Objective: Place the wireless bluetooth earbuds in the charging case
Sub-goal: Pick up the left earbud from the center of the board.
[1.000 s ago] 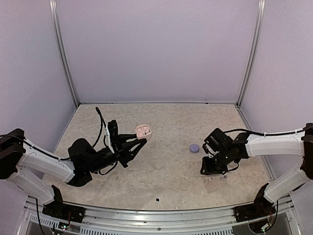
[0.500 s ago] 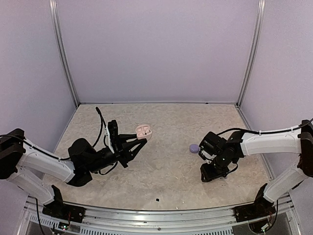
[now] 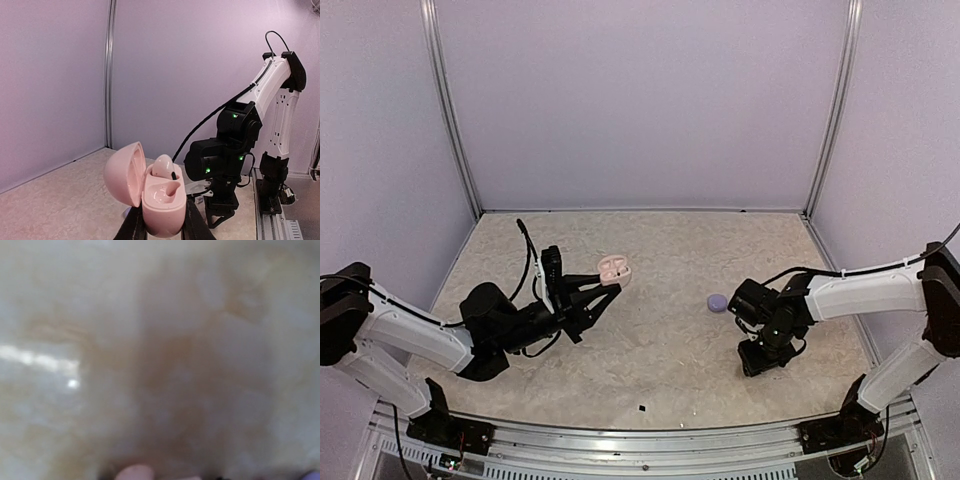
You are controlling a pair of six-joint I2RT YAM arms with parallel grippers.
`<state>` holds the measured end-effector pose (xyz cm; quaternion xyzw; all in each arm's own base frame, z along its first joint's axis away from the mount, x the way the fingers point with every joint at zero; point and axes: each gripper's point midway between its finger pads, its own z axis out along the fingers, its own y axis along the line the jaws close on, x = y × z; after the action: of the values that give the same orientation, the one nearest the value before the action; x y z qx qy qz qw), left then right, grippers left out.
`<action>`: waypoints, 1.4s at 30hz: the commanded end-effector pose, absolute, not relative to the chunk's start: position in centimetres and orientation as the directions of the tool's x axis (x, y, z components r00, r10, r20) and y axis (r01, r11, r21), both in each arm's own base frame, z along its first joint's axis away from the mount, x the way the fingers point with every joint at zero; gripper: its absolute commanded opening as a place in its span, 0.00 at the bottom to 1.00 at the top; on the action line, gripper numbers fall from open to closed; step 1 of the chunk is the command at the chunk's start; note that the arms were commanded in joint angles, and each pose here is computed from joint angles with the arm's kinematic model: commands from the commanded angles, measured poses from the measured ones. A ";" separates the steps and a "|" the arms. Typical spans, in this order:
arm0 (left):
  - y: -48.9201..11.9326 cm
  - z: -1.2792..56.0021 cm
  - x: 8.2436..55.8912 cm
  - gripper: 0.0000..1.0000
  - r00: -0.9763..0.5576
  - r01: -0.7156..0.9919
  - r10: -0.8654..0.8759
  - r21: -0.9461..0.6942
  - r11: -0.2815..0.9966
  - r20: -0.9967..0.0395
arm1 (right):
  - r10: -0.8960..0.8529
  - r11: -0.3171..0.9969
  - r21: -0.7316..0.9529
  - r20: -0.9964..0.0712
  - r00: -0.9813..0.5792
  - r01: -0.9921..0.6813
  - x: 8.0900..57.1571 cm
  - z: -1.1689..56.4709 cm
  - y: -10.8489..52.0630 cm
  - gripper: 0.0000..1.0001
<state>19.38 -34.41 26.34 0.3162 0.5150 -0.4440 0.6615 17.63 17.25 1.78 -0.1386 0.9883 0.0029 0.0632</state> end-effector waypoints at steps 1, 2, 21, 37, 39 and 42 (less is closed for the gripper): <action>-34.1 27.5 19.4 0.02 0.098 0.913 -0.301 -0.034 0.406 -0.949 | -0.272 0.962 -0.043 -0.115 -0.955 -0.268 18.0 0.8 16.5 0.48; -34.1 27.5 19.5 0.02 0.099 0.912 -0.300 -0.034 0.408 -0.949 | -0.270 0.963 -0.040 -0.120 -0.956 -0.267 18.1 0.7 16.6 0.47; -33.9 27.6 19.7 0.02 0.097 0.908 -0.303 -0.040 0.417 -0.948 | -0.294 0.950 0.085 -0.082 -0.952 -0.301 17.1 0.4 18.4 0.21; -32.5 28.2 20.3 0.02 0.082 0.891 -0.333 -0.080 0.447 -0.940 | -0.467 0.856 0.128 -0.221 -0.856 -0.500 22.0 1.8 26.4 0.15; -32.1 28.4 20.3 0.02 0.082 0.887 -0.339 -0.086 0.453 -0.937 | -0.504 0.835 0.111 -0.239 -0.830 -0.540 23.6 2.0 28.0 0.14; -31.5 28.4 20.4 0.02 0.080 0.878 -0.336 -0.093 0.470 -0.938 | -0.556 0.798 0.107 -0.248 -0.793 -0.593 25.0 2.1 30.0 0.14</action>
<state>20.27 -32.84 27.33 0.2858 0.5172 -0.4433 0.6740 23.52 27.81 2.06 -0.2472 0.9602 0.0935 0.0899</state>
